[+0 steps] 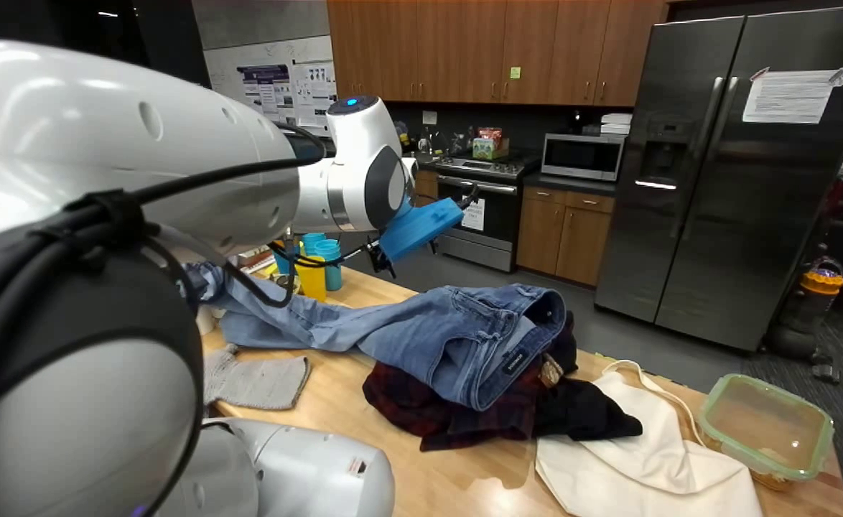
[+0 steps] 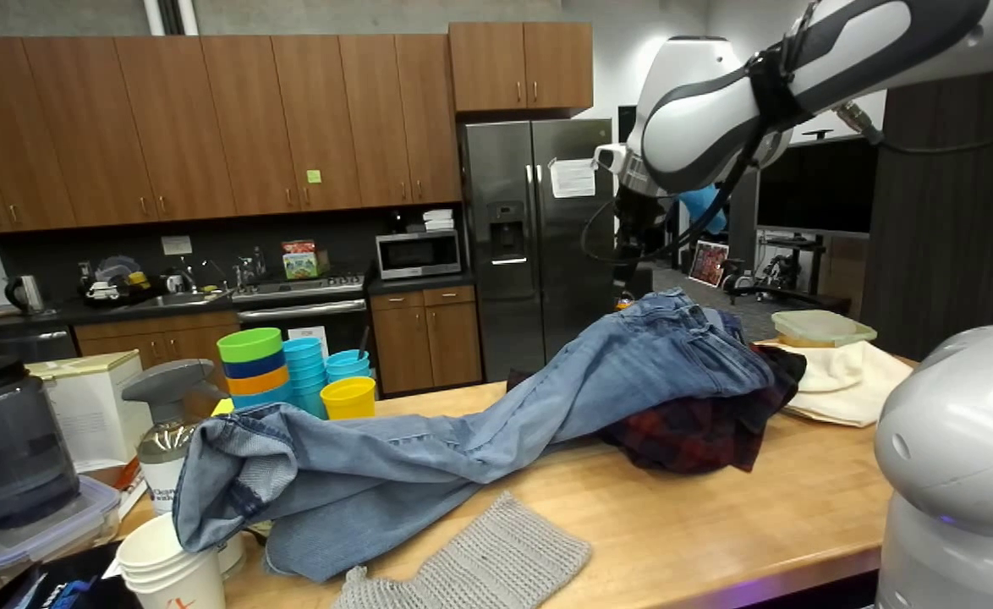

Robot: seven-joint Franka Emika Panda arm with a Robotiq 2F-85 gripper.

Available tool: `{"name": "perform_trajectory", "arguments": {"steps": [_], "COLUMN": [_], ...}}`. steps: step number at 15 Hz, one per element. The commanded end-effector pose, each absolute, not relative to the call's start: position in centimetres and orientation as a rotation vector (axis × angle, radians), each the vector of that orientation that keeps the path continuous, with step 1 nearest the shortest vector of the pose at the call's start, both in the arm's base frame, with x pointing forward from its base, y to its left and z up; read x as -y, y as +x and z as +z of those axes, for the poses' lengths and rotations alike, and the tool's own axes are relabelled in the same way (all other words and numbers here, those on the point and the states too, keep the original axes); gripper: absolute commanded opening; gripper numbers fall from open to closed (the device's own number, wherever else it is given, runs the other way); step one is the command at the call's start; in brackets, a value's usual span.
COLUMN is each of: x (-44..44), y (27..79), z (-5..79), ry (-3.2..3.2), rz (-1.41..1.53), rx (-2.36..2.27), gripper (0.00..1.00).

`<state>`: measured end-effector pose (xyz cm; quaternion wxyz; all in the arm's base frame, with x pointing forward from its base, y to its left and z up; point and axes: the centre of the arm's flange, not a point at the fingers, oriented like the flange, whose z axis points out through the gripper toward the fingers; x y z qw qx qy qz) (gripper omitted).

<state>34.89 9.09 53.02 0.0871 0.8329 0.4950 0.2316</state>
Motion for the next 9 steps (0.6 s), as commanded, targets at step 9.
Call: {"name": "perform_trajectory", "arguments": {"steps": [9], "x": [-9.06], "y": [34.88], "z": [52.71], "ry": [2.471], "rz": [0.68], "rx": [-1.479], "gripper": [1.0]}}
